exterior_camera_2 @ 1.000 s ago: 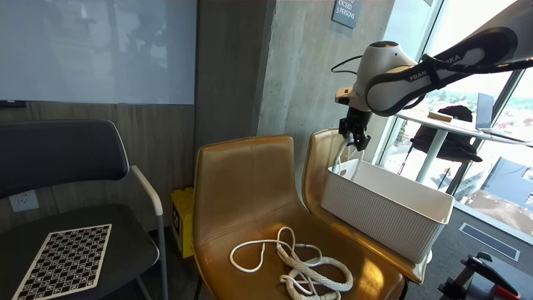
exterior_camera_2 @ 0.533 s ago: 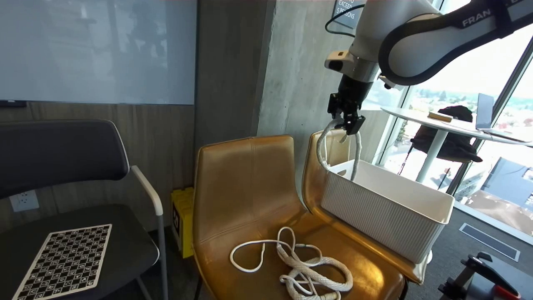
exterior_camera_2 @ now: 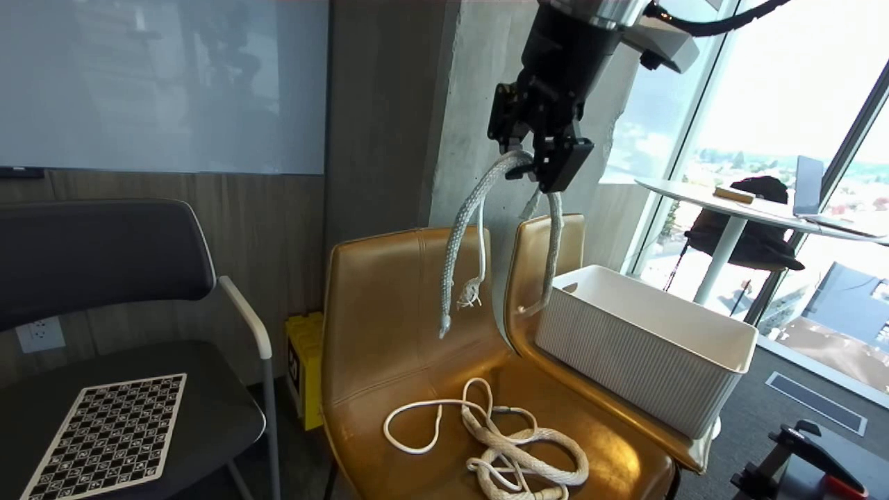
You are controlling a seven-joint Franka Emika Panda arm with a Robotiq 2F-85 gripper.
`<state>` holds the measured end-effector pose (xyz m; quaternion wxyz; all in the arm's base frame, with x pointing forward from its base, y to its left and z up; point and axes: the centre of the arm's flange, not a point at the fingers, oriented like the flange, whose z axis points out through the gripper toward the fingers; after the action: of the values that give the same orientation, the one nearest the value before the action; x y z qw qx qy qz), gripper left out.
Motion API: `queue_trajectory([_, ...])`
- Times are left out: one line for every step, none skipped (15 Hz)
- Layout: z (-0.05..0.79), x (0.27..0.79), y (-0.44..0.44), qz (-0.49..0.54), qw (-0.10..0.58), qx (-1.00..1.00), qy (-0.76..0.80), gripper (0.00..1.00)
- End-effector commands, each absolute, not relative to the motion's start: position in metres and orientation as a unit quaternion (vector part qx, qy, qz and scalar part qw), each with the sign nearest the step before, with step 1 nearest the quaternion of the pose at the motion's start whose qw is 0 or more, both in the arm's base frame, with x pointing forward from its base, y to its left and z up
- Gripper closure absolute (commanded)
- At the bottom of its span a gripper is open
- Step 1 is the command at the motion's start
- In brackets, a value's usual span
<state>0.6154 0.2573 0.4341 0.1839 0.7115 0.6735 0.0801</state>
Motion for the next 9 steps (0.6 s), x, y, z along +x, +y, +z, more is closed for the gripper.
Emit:
queue_trajectory([0.473,0.566,0.341,0.082,0.188,0.694,0.690,1.00])
queue_trajectory([0.481,0.549,0.369,0.080,0.186,0.691,0.694,1.00])
queue_trajectory([0.484,0.530,0.397,0.073,0.186,0.691,0.695,1.00])
queue_trajectory([0.487,0.512,0.416,0.066,0.180,0.692,0.696,1.00])
queue_trajectory([0.478,0.501,0.421,0.060,0.170,0.696,0.695,1.00])
queue_trajectory([0.480,0.491,0.424,0.056,0.163,0.698,0.695,1.00])
queue_trajectory([0.473,0.485,0.424,0.052,0.159,0.702,0.692,1.00])
queue_trajectory([0.468,0.481,0.420,0.050,0.157,0.706,0.689,1.00])
queue_trajectory([0.460,0.481,0.411,0.047,0.152,0.712,0.683,1.00])
